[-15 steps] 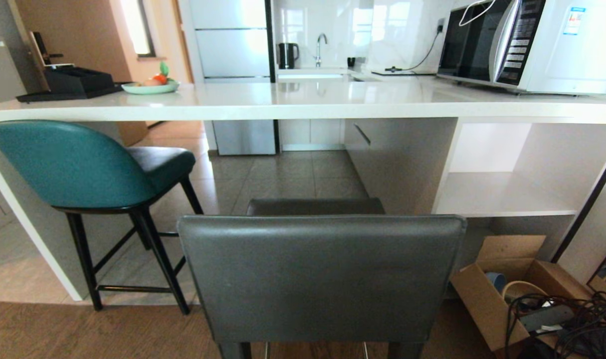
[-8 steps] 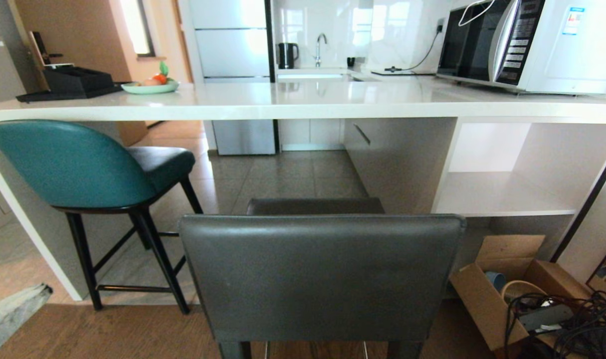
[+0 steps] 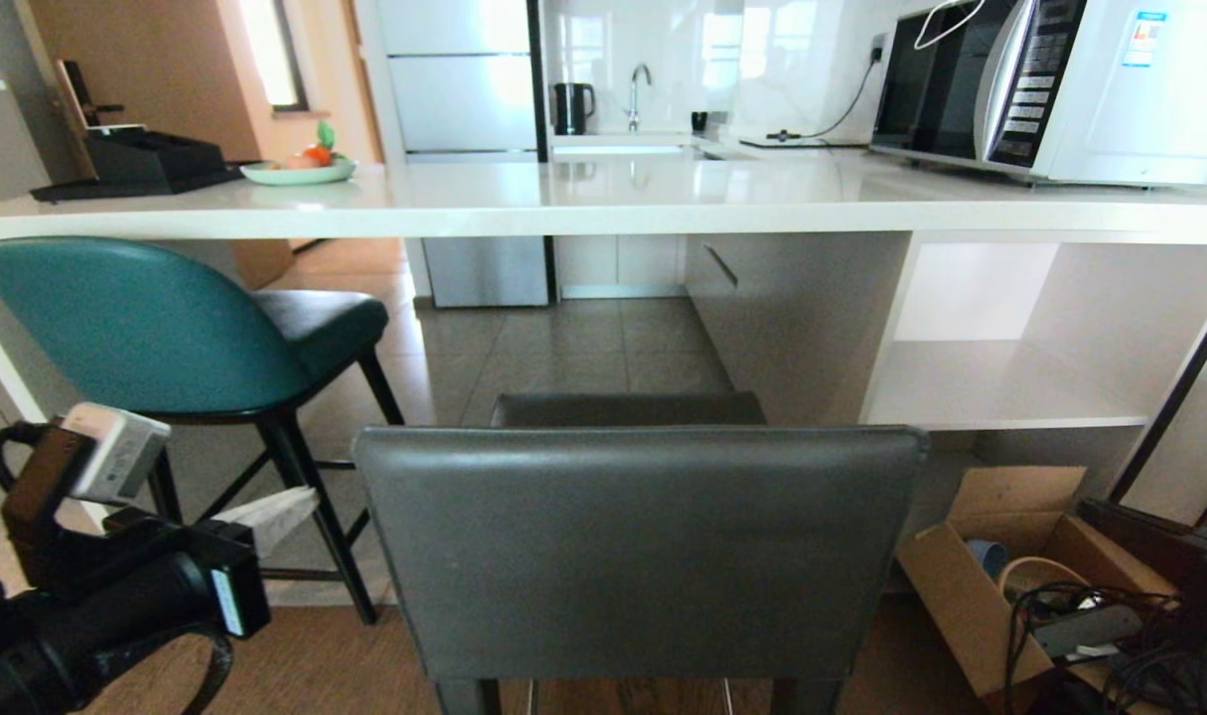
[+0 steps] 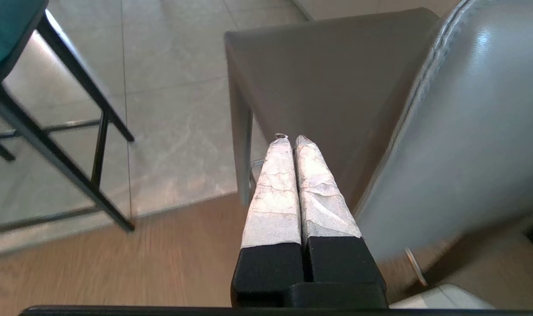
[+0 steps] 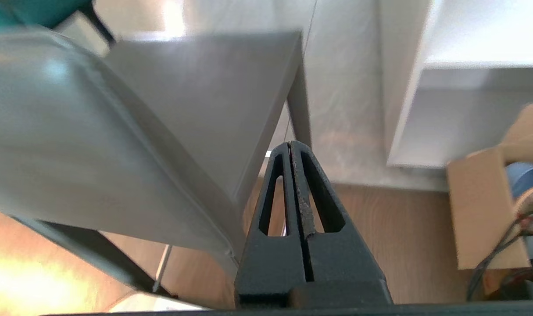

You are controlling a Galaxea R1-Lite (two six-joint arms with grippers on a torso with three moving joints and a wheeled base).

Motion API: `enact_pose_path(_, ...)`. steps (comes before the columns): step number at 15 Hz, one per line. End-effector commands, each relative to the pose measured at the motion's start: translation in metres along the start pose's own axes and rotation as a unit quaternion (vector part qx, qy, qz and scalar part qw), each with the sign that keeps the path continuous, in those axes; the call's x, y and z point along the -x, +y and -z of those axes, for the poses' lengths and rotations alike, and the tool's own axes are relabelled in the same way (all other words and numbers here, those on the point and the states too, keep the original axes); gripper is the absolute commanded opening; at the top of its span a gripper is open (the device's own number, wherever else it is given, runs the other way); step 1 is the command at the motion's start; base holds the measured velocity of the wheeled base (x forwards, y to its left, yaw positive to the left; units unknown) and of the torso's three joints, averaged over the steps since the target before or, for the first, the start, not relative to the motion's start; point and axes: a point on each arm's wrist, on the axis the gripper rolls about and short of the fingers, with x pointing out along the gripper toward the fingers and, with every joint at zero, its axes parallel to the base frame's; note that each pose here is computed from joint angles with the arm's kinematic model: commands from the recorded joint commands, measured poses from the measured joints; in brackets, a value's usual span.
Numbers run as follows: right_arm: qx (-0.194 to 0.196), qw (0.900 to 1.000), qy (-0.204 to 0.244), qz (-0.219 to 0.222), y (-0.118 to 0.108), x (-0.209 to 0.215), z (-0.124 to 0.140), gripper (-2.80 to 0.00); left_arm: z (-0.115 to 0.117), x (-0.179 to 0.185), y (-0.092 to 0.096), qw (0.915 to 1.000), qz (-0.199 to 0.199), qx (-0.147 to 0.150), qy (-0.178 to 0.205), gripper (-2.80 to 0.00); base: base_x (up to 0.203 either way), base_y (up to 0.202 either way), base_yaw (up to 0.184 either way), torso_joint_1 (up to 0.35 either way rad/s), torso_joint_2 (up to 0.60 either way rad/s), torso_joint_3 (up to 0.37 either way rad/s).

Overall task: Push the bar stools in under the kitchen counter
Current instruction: Push the gray chair back under the dining table

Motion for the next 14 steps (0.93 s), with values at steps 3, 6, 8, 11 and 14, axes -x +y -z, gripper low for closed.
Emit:
enact_pose_path(3,0.007,0.997,0.075,-0.030,0.004,-0.047,0.017,-2.80,0.018,-0.032,-0.018,0.9995,0.014,-0.002,0.028,-2.80,0.000,0.000,0.000,0.000,0.00,0.000)
enact_pose_path(6,0.032,0.996,0.071,-0.038,0.025,-0.063,0.021,-2.80,0.018,-0.030,-0.019,0.9995,0.017,-0.002,0.025,-2.80,0.000,0.000,0.000,0.000,0.00,0.000)
enact_pose_path(8,0.047,0.995,0.069,-0.061,0.044,-0.066,0.024,-2.80,0.018,-0.031,-0.020,0.9994,0.019,-0.003,0.028,-2.80,0.000,0.000,0.000,0.000,0.00,0.000)
enact_pose_path(11,0.055,0.992,0.091,-0.060,0.055,-0.083,0.033,-2.80,0.023,-0.037,-0.020,0.9989,0.018,-0.001,0.043,-2.80,0.000,0.000,0.000,0.000,0.00,0.000)
enact_pose_path(14,0.056,0.993,0.087,-0.057,0.060,-0.105,0.038,-2.80,0.021,-0.053,-0.019,0.9991,0.012,0.000,0.039,-2.80,0.000,0.000,0.000,0.000,0.00,0.000)
